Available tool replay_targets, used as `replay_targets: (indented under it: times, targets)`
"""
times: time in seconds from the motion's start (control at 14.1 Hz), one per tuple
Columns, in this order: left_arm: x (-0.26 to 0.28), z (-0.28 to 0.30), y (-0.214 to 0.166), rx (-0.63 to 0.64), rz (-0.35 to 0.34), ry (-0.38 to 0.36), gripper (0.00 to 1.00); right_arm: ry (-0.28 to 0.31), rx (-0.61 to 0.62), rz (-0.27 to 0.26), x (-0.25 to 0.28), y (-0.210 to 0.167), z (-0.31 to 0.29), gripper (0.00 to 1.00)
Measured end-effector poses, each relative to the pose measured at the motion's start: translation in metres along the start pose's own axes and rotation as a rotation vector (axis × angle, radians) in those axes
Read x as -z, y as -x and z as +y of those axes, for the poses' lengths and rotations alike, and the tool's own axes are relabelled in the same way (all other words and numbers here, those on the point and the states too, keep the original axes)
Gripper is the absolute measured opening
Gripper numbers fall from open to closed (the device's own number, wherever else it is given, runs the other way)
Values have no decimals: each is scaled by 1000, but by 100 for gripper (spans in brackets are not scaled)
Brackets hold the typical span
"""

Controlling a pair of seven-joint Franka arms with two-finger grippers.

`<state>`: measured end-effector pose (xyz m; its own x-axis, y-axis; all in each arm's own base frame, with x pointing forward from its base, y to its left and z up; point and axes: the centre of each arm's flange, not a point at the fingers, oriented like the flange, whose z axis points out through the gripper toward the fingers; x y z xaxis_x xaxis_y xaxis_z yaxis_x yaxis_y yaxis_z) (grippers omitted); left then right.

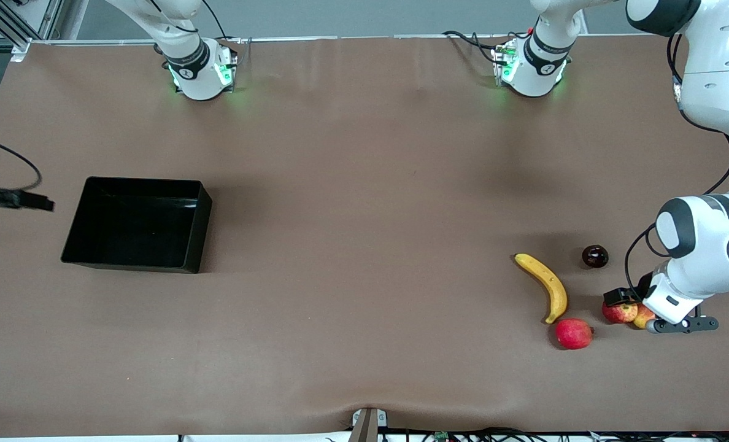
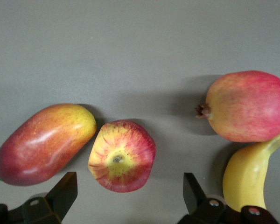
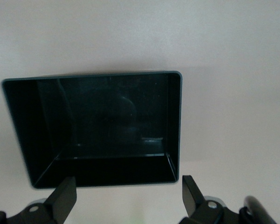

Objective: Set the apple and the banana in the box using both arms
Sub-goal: 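Grasp the apple with the left gripper while the right gripper grips the box rim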

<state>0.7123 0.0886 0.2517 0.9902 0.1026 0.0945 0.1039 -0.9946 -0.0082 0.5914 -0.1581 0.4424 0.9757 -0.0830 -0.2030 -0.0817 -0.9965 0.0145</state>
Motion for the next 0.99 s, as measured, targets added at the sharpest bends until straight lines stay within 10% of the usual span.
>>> replay_targets:
  times: [0.78, 0.99]
  targets:
    - [-44, -19, 2, 172, 36, 12, 95, -30, 78, 47, -181, 24, 90, 100]
    - [-40, -18, -2, 171, 47, 14, 74, -46, 82, 25, -201, 28, 105, 69]
